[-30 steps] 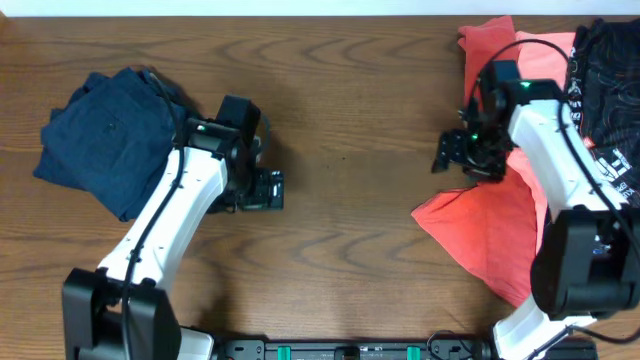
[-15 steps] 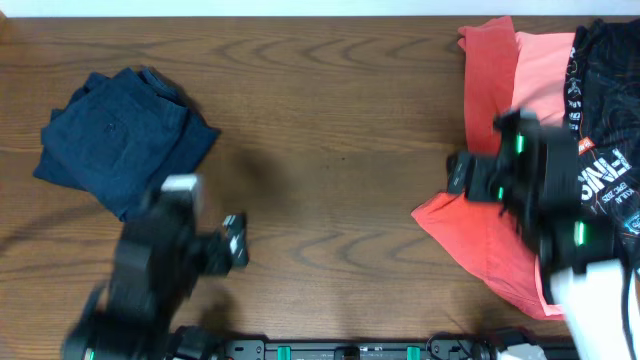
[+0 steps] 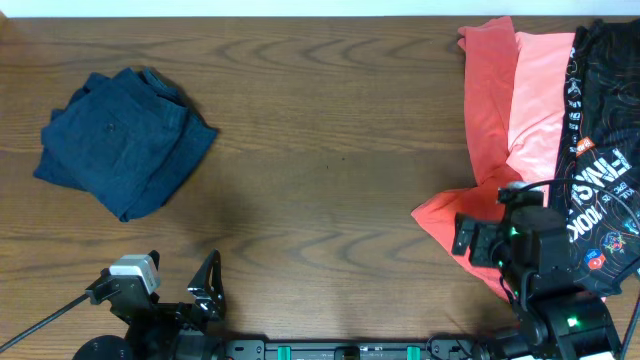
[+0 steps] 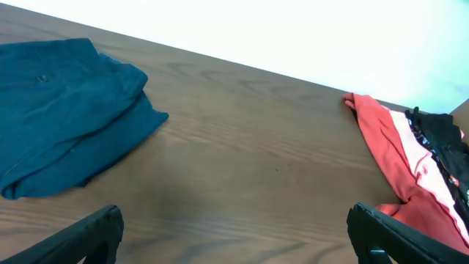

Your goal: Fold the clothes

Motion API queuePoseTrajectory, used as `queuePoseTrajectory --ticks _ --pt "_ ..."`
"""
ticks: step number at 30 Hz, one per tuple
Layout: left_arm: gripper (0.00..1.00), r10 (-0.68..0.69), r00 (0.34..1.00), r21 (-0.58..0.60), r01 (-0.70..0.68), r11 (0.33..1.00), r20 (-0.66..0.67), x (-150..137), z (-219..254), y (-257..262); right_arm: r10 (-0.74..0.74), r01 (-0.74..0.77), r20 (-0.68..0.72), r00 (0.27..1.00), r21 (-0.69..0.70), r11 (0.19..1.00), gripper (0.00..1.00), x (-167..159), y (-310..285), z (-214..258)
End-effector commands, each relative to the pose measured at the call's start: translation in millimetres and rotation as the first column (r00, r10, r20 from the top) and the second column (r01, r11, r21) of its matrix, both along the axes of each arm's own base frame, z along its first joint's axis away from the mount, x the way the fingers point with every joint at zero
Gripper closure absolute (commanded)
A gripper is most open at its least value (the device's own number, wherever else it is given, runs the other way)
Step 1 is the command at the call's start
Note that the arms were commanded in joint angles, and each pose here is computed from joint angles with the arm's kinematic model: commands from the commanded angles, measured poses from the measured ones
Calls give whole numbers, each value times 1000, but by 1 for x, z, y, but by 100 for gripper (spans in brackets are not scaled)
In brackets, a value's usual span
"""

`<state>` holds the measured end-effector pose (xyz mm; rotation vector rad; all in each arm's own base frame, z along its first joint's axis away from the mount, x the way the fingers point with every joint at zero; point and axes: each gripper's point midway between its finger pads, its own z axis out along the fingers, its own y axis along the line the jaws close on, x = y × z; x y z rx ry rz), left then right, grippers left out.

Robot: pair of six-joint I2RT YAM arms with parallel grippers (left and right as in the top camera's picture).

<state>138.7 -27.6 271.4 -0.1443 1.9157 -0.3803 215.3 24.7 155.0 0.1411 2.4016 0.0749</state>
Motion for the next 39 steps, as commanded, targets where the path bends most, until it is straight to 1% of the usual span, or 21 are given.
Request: queuePoseTrajectory --ticks 1,4,12,13,15,17,19,23,26,28,31,33,34,39 --pt "2 8 1000 1 -8 1000 -7 1 -2 1 -13 13 -54 998 -16 1000 1 -10 -3 -11" --pt "2 8 1000 1 -8 1000 -7 1 -2 1 -14 11 -99 995 -27 1000 1 -18 -5 -18" --pt "2 8 1000 1 -8 1000 -7 1 -2 1 -19 12 -149 989 -42 999 1 -33 -10 -25" --pt "2 8 1000 1 -8 1000 -7 1 -2 1 -17 12 -127 992 -44 999 1 -32 -11 -21" --pt "2 8 1000 1 -8 1000 -7 1 -2 1 -10 8 -41 999 -43 999 1 -25 -13 -9" --pt "2 8 1000 1 -8 1000 -7 1 -2 1 4 0 86 996 -47 999 1 -16 -14 5" --pt "2 8 1000 1 -8 1000 -7 1 -2 1 13 -2 220 975 -47 999 1 -10 -16 17" --pt "2 8 1000 1 -8 1000 -7 1 -2 1 -13 18 464 886 -7 1000 1 -3 -19 31" --pt "2 8 1000 1 -8 1000 -7 1 -2 1 -33 28 610 792 17 999 1 4 -21 37" --pt "2 8 1000 1 -8 1000 -7 1 -2 1 -22 26 665 747 3 1000 1 18 -20 37" --pt "2 8 1000 1 -8 1000 -7 1 -2 1 39 -12 700 713 -44 999 1 26 -13 28" --pt "2 8 1000 1 -8 1000 -7 1 -2 1 87 -36 697 712 -87 996 1 31 -9 11" --pt "2 8 1000 1 -8 1000 -7 1 -2 1 90 -37 678 729 -92 995 1 32 -10 -2" --pt "2 8 1000 1 -8 1000 -7 1 -2 1 98 -37 669 737 -105 994 1 32 -10 -3"
